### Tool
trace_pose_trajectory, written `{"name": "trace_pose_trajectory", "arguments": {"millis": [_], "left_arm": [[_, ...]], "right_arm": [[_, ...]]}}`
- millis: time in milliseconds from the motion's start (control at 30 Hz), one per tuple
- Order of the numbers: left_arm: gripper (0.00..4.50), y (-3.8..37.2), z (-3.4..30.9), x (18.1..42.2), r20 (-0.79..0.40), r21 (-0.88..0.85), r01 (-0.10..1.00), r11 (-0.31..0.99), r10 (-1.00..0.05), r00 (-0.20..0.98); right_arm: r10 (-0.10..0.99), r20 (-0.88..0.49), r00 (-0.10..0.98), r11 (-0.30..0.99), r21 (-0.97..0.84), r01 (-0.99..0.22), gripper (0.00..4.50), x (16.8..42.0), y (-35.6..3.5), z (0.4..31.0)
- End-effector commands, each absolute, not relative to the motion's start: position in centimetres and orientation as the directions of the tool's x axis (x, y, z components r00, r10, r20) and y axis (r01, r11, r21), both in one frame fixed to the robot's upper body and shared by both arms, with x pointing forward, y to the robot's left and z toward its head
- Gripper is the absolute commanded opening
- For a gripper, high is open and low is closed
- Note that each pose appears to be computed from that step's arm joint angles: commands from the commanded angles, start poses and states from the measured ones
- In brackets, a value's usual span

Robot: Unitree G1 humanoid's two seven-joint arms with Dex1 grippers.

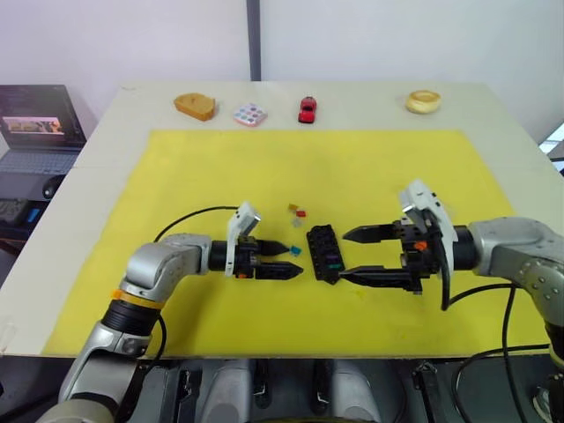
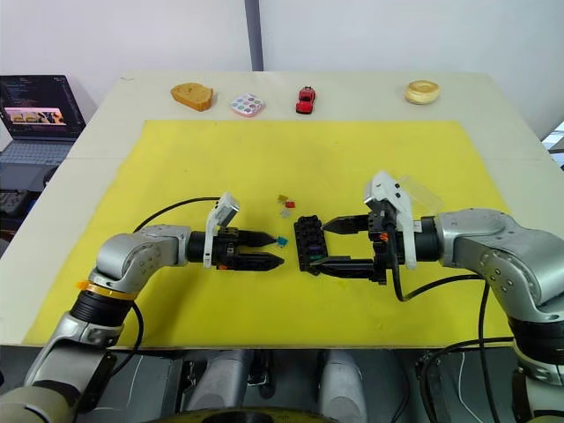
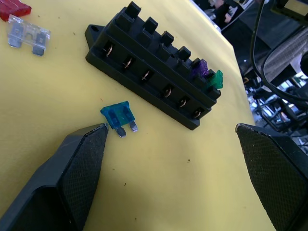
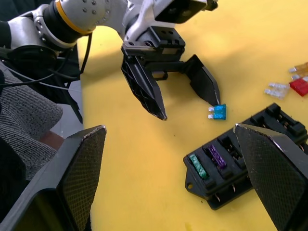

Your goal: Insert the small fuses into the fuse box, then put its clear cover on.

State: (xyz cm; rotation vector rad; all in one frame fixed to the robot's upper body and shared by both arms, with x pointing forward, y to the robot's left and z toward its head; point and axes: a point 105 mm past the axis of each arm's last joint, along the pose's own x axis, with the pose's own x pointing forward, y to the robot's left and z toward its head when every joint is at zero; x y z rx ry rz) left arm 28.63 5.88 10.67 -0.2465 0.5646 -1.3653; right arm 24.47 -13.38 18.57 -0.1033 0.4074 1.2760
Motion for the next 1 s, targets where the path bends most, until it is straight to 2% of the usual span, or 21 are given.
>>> {"name": "trace_pose_trajectory", "arguments": {"millis": [33,133,400,500,733,900,1000], "left_arm": [[4.47,5.1,8.6,27.1,-0.237,-0.643,0.746,0.174,-0.971,0.022],[4.47,3.7,8.8,27.6,-0.167,-0.730,0.666,0.151,-0.985,0.040],[4.47,2.8,7.2,28.8,-0.148,-0.821,0.538,0.189,-0.982,0.119],[3.65,2.6,6.2,28.7,-0.167,-0.835,0.507,0.214,-0.976,0.137],[0.07,2.8,4.5,28.9,-0.211,-0.853,0.437,0.284,-0.955,0.210],[0.03,3.5,4.8,29.0,-0.194,-0.863,0.418,0.285,-0.950,0.246],[0.03,4.5,6.1,29.4,-0.152,-0.867,0.421,0.266,-0.946,0.286]], "right_arm": [[0.914,-0.321,0.246,0.289,0.093,-0.953,4.50,24.3,-13.2,19.8],[0.910,-0.318,0.265,0.308,0.090,-0.947,4.50,24.6,-13.3,19.7],[0.904,-0.315,0.290,0.330,0.079,-0.941,4.50,24.6,-13.4,19.7],[0.899,-0.312,0.307,0.344,0.070,-0.936,4.50,24.8,-13.6,19.9],[0.880,-0.320,0.352,0.388,0.054,-0.920,4.50,25.2,-14.6,20.1],[0.876,-0.325,0.357,0.396,0.059,-0.917,4.50,25.3,-14.8,20.1],[0.875,-0.317,0.366,0.406,0.067,-0.911,4.50,25.5,-14.9,20.3]]}}
